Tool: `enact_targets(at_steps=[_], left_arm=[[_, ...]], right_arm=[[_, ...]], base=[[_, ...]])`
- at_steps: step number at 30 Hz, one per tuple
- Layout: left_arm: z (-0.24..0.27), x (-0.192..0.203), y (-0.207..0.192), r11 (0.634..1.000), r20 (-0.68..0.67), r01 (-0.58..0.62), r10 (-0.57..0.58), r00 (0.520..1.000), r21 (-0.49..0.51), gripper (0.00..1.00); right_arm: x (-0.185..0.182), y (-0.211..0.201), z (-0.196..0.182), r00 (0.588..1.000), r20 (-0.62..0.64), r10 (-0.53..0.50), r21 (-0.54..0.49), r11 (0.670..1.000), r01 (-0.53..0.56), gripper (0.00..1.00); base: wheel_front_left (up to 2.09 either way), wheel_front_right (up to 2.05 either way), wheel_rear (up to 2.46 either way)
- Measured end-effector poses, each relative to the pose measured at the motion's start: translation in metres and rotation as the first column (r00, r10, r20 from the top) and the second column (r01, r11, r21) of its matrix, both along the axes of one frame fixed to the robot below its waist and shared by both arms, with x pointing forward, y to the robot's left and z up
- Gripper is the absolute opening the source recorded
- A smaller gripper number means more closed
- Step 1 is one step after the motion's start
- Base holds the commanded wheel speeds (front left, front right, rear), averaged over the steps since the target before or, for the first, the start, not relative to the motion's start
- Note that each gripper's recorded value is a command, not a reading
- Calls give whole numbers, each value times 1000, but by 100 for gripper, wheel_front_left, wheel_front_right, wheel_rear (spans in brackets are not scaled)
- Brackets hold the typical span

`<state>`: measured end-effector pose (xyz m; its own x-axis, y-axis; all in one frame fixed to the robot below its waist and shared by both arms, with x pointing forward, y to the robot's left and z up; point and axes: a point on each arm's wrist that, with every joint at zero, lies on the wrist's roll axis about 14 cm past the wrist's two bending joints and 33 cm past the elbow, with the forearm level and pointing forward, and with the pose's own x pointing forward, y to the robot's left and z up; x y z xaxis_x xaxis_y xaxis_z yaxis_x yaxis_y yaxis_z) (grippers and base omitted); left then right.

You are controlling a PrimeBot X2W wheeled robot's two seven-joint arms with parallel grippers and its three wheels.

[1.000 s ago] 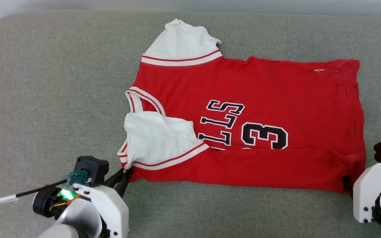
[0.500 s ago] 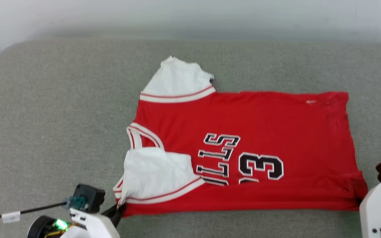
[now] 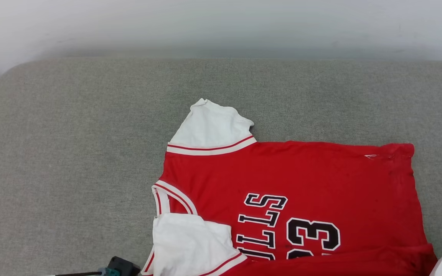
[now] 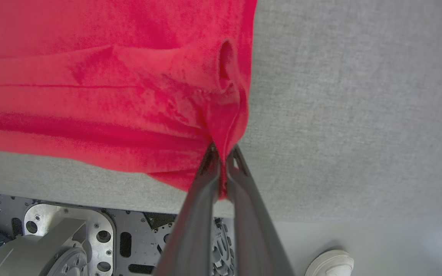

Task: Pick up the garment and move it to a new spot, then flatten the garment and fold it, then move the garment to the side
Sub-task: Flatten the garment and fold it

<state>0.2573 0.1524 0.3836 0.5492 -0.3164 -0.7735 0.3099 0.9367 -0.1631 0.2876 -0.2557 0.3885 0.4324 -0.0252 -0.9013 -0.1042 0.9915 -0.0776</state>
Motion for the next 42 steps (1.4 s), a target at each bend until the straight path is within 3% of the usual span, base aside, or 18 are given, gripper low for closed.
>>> enact_targets(at_steps=[4, 5, 6, 7, 14, 18, 23, 30, 33, 38, 42], left_arm=[[-10, -4, -8, 999, -40, -10, 8, 999, -37, 2], [-12, -5, -8, 999, -47, -9, 7, 999, -41, 29], [-13, -3, -6, 999, -41, -9, 7, 999, -39, 70], [-12, 1, -3, 999, -25, -12, 11, 1000, -30, 100], [13, 38, 2, 996, 159, -62, 72, 985, -66, 100], [49, 69, 6, 985, 350, -116, 154, 924, -127, 100], [99, 96, 12, 973, 591, -128, 217, 777, -190, 100], [131, 108, 15, 959, 725, -145, 279, 630, -243, 100], [142, 115, 17, 945, 745, -164, 324, 583, -283, 100], [166, 123, 15, 948, 805, -144, 317, 502, -284, 100], [177, 127, 12, 947, 828, -126, 320, 461, -295, 100]], right_arm=[[-6, 5, -11, 999, -35, -6, 23, 1000, 6, 0], [-6, 7, -13, 999, -37, -6, 30, 1000, 7, 31], [-3, 8, -12, 1000, -21, -5, 32, 999, 6, 100], [1, 6, -10, 1000, -2, -11, 32, 999, 12, 100], [27, 11, 9, 992, 126, -7, 49, 999, 1, 100], [51, 14, 43, 955, 297, -9, 75, 997, -14, 100], [79, 17, 89, 847, 528, -59, 125, 992, -9, 100], [95, 28, 131, 658, 748, -82, 158, 986, -56, 100], [98, 33, 140, 590, 806, -54, 124, 989, -79, 100], [102, 44, 155, 478, 872, -105, 168, 982, -92, 100], [102, 45, 160, 427, 895, -132, 188, 978, -91, 100]], base=[[0, 0, 0], [0, 0, 0], [0, 0, 0], [0, 0, 0], [0, 0, 0], [0, 0, 0], [0, 0, 0], [0, 0, 0], [0, 0, 0], [0, 0, 0], [0, 0, 0]])
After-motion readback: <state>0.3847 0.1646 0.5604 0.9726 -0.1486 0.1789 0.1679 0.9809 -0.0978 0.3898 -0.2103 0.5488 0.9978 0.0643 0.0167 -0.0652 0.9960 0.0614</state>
